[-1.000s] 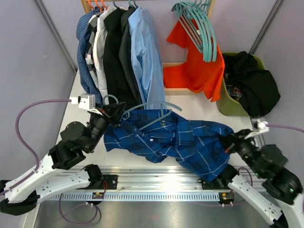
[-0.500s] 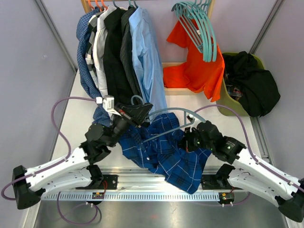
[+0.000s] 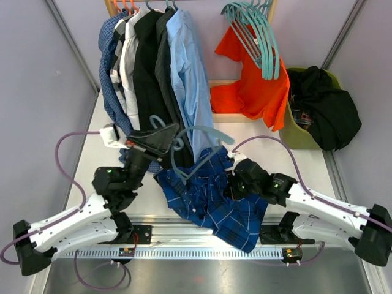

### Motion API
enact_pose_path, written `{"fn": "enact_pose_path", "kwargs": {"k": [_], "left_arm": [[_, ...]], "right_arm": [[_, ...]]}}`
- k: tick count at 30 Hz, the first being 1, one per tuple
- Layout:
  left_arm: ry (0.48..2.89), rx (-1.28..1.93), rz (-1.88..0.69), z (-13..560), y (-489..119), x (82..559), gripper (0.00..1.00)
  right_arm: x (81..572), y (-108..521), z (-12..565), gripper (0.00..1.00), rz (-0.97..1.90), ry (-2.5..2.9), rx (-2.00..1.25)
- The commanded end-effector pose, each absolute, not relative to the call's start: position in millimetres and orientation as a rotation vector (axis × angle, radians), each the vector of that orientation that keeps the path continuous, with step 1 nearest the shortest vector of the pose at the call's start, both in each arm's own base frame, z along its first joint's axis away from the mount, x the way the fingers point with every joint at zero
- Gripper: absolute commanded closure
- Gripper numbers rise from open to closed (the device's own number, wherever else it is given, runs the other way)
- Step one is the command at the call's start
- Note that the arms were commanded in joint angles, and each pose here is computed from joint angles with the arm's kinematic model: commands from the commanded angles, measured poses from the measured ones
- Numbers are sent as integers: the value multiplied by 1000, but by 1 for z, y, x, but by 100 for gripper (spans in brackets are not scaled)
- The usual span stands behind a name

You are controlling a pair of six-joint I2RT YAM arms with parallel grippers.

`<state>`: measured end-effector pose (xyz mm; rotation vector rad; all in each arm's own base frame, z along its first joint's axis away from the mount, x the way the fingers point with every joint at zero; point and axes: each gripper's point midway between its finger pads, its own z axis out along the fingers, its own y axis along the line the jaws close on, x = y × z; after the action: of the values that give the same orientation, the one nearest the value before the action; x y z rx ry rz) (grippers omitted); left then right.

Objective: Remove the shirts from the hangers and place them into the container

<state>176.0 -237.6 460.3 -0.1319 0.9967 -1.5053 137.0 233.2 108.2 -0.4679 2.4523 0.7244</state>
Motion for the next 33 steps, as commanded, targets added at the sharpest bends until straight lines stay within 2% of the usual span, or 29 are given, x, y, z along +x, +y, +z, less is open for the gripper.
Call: {"fn": "enact_pose_path", "kwargs": {"k": [1,3,6,7,8,9,10,11,12,13,14,16,17,20,27,33], "left_arm": [[767,-263,-1615,505,-185,153,100],[737,-274,-1612,506,-171,146,100],[861,-277,-1497,497,-163,152,100],[1050,-240,-1384,466,-176,164,100],[1133,-217,-1315,455,-177,168,100],[1166,-211,-1262,467,-167,167,100],[1374,-130,-1104,423,-174,175,100],[1443,-105,-1040,413,-171,175,100],[1511,-72,-982,399,-170,176,100],[1613,-6,-893,377,-164,172,100],[1658,14,-849,365,-159,170,100],[1752,93,-768,340,-147,160,100],[1765,103,-749,337,-141,157,100],[1810,163,-689,323,-122,144,100],[1908,392,-707,286,-143,128,100],[1871,531,-851,285,-188,126,100]], "right_arm": [[138,240,103,100,688,2460,-497],[134,244,101,100,688,2469,-513],[139,242,110,100,638,2447,-496],[140,240,113,100,623,2446,-489],[140,236,122,100,610,2444,-485],[139,234,126,100,600,2440,-489],[141,231,132,98,586,2433,-483],[138,227,147,62,591,2420,-485],[136,225,156,54,602,2406,-506],[133,223,166,50,616,2390,-522],[130,217,187,40,639,2352,-528],[128,208,208,28,650,2306,-522],[126,198,228,16,657,2268,-515],[123,181,257,2,664,2204,-485],[112,188,286,1,795,2128,-517],[81,248,300,0,1208,2026,-676]]}}
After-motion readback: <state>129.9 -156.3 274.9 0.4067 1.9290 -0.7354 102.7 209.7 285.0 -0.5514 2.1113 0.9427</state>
